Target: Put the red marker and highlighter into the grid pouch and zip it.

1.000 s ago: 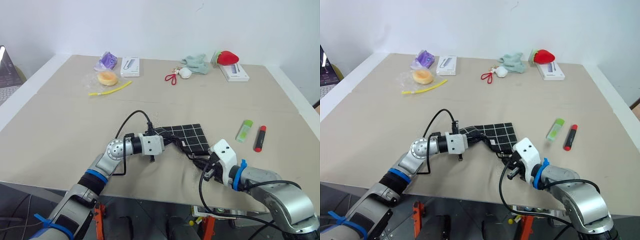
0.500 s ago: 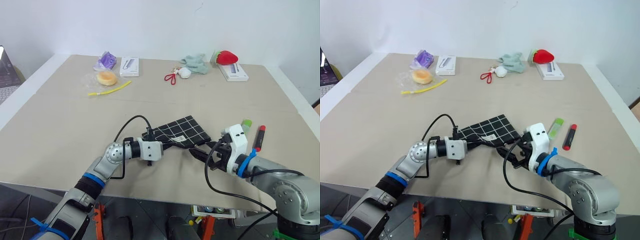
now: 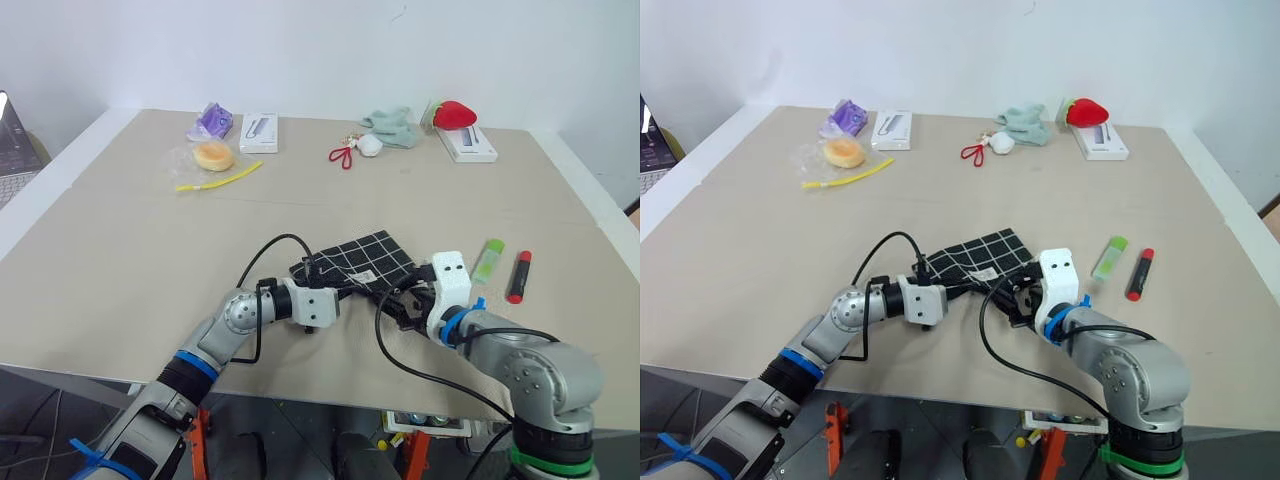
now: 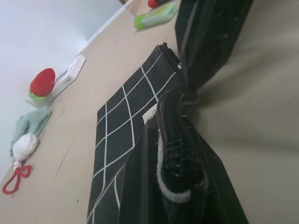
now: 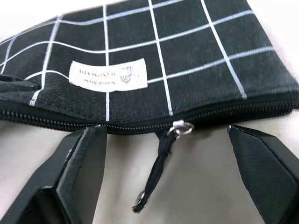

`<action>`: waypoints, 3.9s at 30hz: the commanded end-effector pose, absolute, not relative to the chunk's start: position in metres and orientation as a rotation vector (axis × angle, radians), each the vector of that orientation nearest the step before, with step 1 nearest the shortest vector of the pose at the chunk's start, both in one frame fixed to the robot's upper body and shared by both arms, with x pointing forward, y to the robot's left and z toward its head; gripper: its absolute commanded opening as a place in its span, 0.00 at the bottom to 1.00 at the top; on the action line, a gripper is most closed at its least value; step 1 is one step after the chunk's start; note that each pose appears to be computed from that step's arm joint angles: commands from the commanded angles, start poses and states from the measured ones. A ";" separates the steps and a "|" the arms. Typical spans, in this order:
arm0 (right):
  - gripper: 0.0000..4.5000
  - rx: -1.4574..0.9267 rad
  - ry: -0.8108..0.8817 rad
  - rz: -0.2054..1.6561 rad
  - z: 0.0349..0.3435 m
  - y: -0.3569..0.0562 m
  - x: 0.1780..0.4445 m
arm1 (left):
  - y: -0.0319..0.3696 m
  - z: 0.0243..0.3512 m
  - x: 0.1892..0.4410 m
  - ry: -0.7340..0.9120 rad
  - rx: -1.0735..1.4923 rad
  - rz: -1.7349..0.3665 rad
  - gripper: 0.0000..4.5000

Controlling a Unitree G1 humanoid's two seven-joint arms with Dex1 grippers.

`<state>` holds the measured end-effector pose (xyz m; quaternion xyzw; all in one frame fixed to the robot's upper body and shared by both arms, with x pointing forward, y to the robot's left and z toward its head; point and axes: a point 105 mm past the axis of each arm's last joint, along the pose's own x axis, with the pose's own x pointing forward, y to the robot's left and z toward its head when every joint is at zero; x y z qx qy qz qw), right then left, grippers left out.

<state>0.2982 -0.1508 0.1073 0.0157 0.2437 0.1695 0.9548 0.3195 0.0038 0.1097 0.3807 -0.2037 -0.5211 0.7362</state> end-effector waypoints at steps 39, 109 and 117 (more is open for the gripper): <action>0.01 -0.416 0.363 0.684 0.118 -0.130 0.266 | 0.008 0.153 0.340 -0.481 0.604 -0.963 0.00; 0.31 0.036 0.376 -0.572 0.112 -0.342 0.308 | 0.006 0.147 0.332 -0.469 0.622 -0.991 0.00; 0.13 -0.100 0.101 -0.406 0.177 -0.336 0.316 | 0.005 0.149 0.334 -0.472 0.616 -0.996 0.00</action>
